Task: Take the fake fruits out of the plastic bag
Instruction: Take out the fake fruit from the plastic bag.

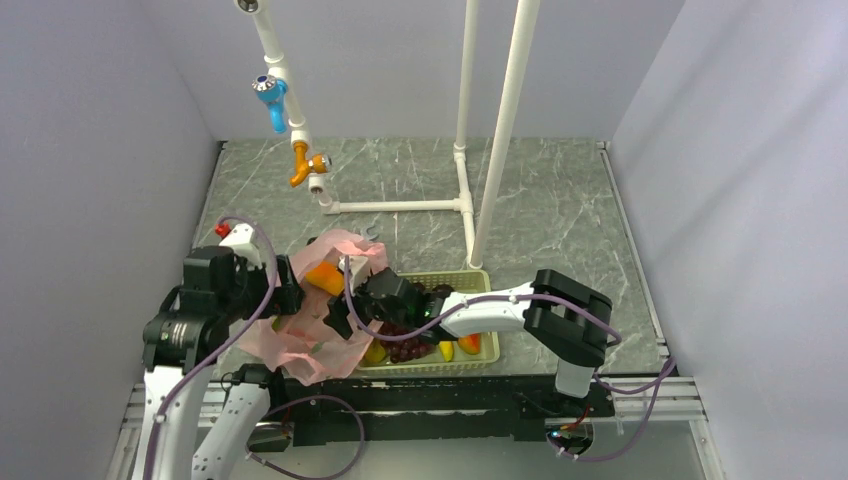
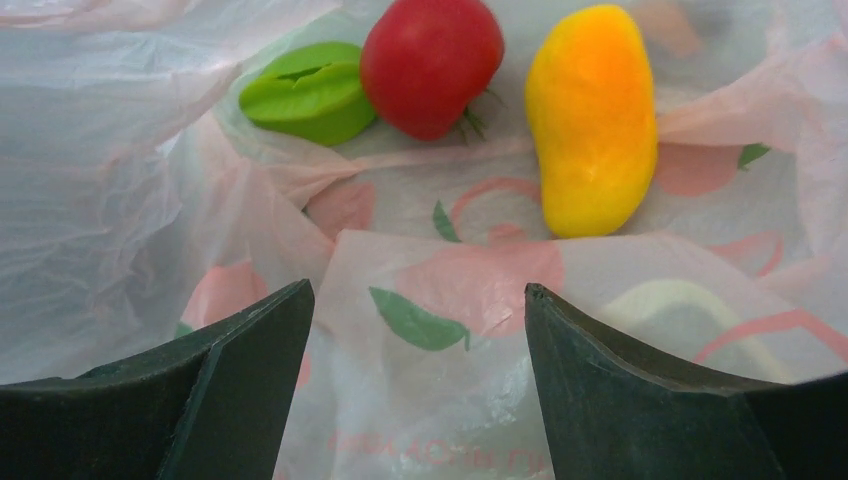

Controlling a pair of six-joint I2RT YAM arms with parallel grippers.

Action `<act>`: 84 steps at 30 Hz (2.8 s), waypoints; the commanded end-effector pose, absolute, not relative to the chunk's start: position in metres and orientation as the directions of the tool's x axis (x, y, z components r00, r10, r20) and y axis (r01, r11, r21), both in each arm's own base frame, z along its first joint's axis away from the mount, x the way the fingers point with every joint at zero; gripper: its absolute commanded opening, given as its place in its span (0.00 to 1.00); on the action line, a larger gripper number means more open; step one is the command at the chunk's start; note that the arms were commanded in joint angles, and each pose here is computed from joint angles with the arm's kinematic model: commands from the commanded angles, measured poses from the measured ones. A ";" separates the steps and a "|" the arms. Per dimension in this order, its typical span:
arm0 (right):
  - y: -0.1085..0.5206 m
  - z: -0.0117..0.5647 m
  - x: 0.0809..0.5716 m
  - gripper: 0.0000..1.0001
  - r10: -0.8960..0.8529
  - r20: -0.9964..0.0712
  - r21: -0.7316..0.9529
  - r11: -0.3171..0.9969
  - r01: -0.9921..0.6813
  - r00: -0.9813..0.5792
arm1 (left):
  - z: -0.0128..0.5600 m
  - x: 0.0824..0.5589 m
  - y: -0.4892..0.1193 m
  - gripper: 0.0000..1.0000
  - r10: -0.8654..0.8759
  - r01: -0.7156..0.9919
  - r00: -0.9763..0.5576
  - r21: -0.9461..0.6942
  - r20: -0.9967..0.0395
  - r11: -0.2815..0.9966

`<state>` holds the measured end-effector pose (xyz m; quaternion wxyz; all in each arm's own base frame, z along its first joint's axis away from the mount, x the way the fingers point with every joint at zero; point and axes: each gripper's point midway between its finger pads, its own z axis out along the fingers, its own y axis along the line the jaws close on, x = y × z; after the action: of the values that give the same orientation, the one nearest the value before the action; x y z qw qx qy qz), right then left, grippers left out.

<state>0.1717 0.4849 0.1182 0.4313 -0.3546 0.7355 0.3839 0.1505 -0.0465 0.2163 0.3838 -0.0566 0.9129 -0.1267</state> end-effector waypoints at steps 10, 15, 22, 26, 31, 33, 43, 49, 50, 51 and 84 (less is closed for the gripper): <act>0.503 0.148 0.153 0.80 -0.077 -0.923 0.331 0.341 -0.880 -0.377 | 0.186 0.239 -0.042 0.99 0.038 0.139 -0.741 -0.098 -0.670 0.985; 0.507 0.149 0.170 0.81 -0.071 -0.918 0.336 0.383 -0.860 -0.390 | 0.176 0.259 -0.033 0.76 0.034 0.093 -0.757 -0.055 -0.653 0.994; 0.523 0.153 0.197 0.72 -0.087 -0.937 0.269 0.437 -0.858 -0.338 | 0.206 0.272 -0.029 0.00 0.057 0.104 -0.653 -0.014 -0.755 0.994; 0.534 0.149 0.201 0.71 -0.101 -0.943 0.246 0.432 -0.868 -0.318 | 0.237 0.269 -0.027 0.00 0.128 0.161 -0.540 0.047 -0.832 0.986; 0.557 0.140 0.216 0.70 -0.140 -0.955 0.176 0.438 -0.881 -0.261 | 0.272 0.261 -0.014 0.00 0.134 0.098 -0.386 0.103 -0.913 0.990; 0.563 0.136 0.225 0.70 -0.168 -0.958 0.130 0.465 -0.875 -0.232 | 0.281 0.256 -0.017 0.00 0.123 0.109 -0.325 0.093 -0.938 0.990; 0.560 0.117 0.267 0.82 -0.306 -0.949 -0.113 0.549 -0.828 -0.073 | 0.273 0.244 -0.046 0.00 0.084 0.247 -0.304 0.006 -0.949 0.969; 0.559 0.091 0.289 0.95 -0.339 -0.940 -0.160 0.540 -0.826 -0.040 | 0.268 0.245 -0.055 0.00 0.061 0.282 -0.315 -0.032 -0.947 0.959; 0.561 0.088 0.291 0.96 -0.337 -0.941 -0.164 0.534 -0.830 -0.031 | 0.267 0.245 -0.055 0.00 0.061 0.278 -0.315 -0.031 -0.947 0.960; 0.564 0.082 0.293 0.97 -0.346 -0.938 -0.173 0.530 -0.830 -0.025 | 0.265 0.245 -0.054 0.00 0.061 0.276 -0.319 -0.031 -0.946 0.961; 0.590 0.137 0.325 0.14 -0.150 -0.986 -0.156 0.622 -0.767 0.079 | 0.230 0.238 -0.032 0.00 0.046 0.151 -0.368 -0.011 -0.929 0.988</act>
<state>0.3265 0.5901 0.0445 0.5741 -0.4132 0.6795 0.1947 0.2408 -0.0519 0.2356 0.5474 0.0873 0.8269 -0.0950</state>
